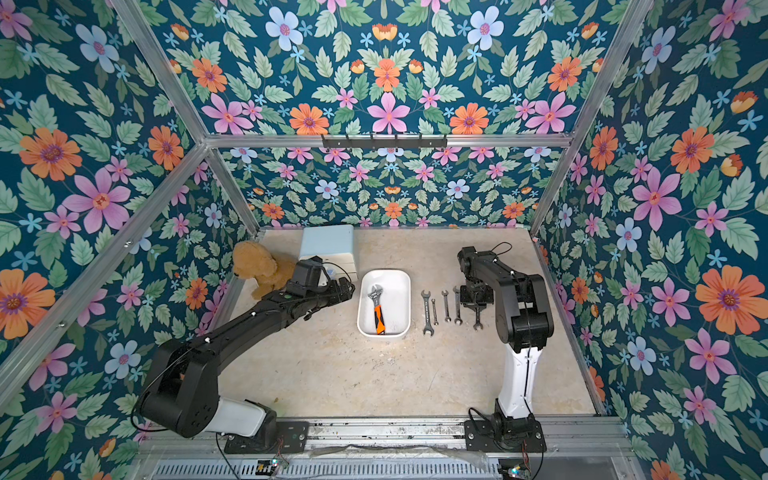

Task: Take out the wrench from the storage box
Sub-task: Place the wrench at the center of the board, then pick up the wrench from the storage box, then adjust the storage box at the center of the board, then place the wrench at the center of the board.

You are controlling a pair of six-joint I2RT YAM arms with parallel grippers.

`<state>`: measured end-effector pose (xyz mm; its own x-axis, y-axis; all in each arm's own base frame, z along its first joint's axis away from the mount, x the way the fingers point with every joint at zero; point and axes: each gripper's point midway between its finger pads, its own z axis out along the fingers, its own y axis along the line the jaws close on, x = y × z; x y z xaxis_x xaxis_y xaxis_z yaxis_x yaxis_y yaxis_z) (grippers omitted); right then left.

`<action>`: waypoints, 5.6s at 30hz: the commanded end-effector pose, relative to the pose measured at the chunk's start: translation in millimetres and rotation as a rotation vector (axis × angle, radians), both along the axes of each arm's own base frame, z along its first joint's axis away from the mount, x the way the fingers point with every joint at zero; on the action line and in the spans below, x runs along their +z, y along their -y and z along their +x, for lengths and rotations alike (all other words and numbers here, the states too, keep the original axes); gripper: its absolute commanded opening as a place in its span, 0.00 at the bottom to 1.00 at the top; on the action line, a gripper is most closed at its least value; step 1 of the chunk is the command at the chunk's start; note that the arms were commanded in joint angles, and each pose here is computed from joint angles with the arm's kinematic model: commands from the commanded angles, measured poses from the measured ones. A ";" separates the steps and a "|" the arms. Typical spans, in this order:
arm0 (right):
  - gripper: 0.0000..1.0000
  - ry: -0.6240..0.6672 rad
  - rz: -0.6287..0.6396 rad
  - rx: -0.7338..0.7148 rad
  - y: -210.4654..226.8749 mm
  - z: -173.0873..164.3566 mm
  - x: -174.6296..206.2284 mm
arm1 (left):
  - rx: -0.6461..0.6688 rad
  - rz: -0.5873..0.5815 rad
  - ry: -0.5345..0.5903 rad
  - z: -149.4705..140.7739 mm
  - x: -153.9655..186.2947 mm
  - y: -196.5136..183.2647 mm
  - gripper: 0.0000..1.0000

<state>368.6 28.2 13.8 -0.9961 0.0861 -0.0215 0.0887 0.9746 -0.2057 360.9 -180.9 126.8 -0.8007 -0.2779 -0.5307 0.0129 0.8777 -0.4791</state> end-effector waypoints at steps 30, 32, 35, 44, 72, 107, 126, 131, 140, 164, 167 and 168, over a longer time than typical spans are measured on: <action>0.31 0.329 0.470 0.092 -234.9 -12.5 117.8 | -0.084 -0.122 -0.088 -19.0 -39.1 29.4 0.79; 0.31 0.297 0.474 0.133 -264.1 -15.2 110.4 | -0.107 -0.133 -0.099 -19.5 -42.5 35.9 0.78; 0.31 0.253 0.488 0.185 -297.7 -14.6 93.0 | -0.130 -0.147 -0.117 -19.7 -47.8 42.4 0.73; 0.33 0.177 0.425 0.228 -328.9 -6.6 55.2 | -0.133 -0.139 -0.123 -20.7 -50.5 42.3 0.69; 0.26 0.106 0.173 0.243 -326.2 -24.9 -1.5 | -0.121 -0.117 -0.120 -24.3 -51.5 36.3 0.71; 0.03 0.439 0.285 0.132 -237.0 7.4 171.6 | -0.133 -0.054 -0.153 -2.8 -50.5 46.3 0.66; 0.03 0.304 0.300 0.091 -207.4 -16.5 93.4 | -0.129 0.043 -0.165 -13.9 -62.2 32.8 0.18; 0.03 0.283 0.303 0.099 -210.3 -16.5 81.3 | -0.119 0.079 -0.156 -21.0 -58.9 22.6 0.16; 0.04 0.237 0.313 0.112 -217.9 -17.9 55.0 | -0.099 0.157 -0.201 -45.7 -74.0 -2.3 0.17; 0.14 0.172 0.309 0.112 -231.6 -18.0 12.5 | -0.074 0.190 -0.156 -40.3 -54.3 -14.2 0.24; 0.15 0.166 0.308 0.130 -234.0 -18.1 10.4 | -0.068 0.192 -0.148 -40.5 -52.2 -15.9 0.25; 0.15 0.165 0.309 0.140 -235.7 -18.3 10.0 | -0.067 0.191 -0.145 -40.6 -51.5 -16.1 0.26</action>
<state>348.8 258.5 22.9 -0.9855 -0.0008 -0.1694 -0.0176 0.9951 0.0973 320.2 -168.4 74.0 -0.8903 -0.1285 -0.4368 0.0201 0.9473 -0.3196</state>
